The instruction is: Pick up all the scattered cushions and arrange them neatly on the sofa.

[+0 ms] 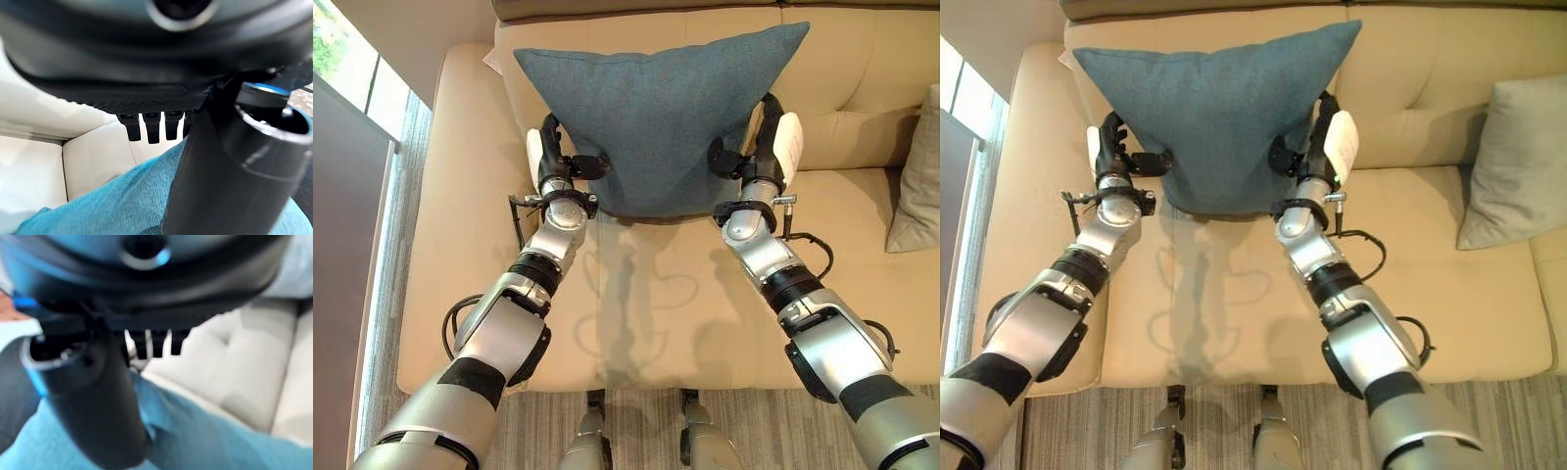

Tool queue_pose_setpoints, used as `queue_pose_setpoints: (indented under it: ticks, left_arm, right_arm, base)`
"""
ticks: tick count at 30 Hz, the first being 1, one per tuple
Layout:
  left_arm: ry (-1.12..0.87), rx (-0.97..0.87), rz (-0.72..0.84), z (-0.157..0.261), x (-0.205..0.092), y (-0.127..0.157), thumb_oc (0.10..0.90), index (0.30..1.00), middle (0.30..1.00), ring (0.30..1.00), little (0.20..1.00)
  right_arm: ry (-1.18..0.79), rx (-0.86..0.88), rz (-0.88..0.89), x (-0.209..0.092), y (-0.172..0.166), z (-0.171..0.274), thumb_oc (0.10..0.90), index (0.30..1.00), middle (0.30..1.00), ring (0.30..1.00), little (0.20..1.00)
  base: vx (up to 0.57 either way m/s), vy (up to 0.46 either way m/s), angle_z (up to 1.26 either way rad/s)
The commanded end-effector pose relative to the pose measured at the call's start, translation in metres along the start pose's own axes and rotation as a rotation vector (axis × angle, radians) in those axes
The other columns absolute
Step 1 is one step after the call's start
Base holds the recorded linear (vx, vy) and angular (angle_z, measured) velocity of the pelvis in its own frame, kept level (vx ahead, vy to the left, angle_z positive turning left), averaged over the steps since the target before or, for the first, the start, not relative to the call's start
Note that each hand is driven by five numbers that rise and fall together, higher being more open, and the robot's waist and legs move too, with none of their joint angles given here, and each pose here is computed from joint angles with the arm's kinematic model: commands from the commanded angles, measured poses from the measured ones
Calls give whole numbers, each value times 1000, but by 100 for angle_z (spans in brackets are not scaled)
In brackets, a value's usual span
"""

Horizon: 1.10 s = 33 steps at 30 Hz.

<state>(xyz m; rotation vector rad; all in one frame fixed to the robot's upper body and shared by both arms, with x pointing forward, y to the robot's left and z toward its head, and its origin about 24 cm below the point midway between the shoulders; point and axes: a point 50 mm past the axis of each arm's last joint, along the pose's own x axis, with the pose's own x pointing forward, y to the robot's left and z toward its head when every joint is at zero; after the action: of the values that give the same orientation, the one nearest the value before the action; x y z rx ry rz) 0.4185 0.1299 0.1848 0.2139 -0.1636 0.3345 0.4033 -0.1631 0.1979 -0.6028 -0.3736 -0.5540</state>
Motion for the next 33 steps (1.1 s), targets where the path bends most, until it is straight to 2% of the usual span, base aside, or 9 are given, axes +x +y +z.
queue_pose_setpoints:
  ticks: [1, 6, 9, 11, 12, 18, 28, 32, 33]
  left_arm:
    - [-261, 6, 45, 74, 8, -7, 800, 900, 900, 900, 900]
    - [-221, -9, 15, 63, 8, -8, 800, 900, 900, 900, 900]
    - [-192, 43, 12, 51, 7, -6, 800, 900, 900, 900, 900]
    - [-189, 55, 9, 46, 8, -3, 800, 900, 900, 900, 900]
    - [-216, 91, 5, 44, 8, 2, 800, 900, 900, 900, 900]
    - [-223, 194, 1, 39, 17, 21, 800, 900, 900, 900, 900]
    - [-187, 234, 21, 31, 21, 34, 800, 900, 900, 900, 900]
    - [-168, 217, 12, 32, 20, 24, 800, 900, 900, 900, 900]
    - [-169, 224, -10, 33, 16, 15, 800, 900, 900, 900, 900]
  right_arm:
    - [-259, -11, -169, 21, -27, 46, 800, 900, 900, 900, 900]
    - [-271, 34, -155, 18, -32, 43, 800, 900, 900, 900, 900]
    - [-346, 277, 26, -7, -26, 54, 800, 900, 900, 900, 900]
    - [-420, 287, 96, -16, -29, 58, 800, 900, 900, 900, 900]
    - [-645, 140, 135, -27, -52, 68, 800, 900, 900, 900, 900]
    - [-819, 169, 322, -51, -87, 73, 800, 900, 900, 900, 900]
    - [-902, 35, 149, -55, -113, 66, 800, 900, 900, 900, 900]
    - [-861, 193, 170, -60, -112, 69, 800, 900, 900, 900, 900]
    - [-772, 364, 278, -64, -103, 64, 800, 900, 900, 900, 900]
  base:
    - [76, -22, -2]
    - [71, -9, 1]
    - [65, -3, 4]
    - [66, -4, 1]
    - [60, -8, -2]
    - [25, -4, 1]
    - [12, 7, -7]
    - [0, 0, 0]
    - [0, 0, 0]
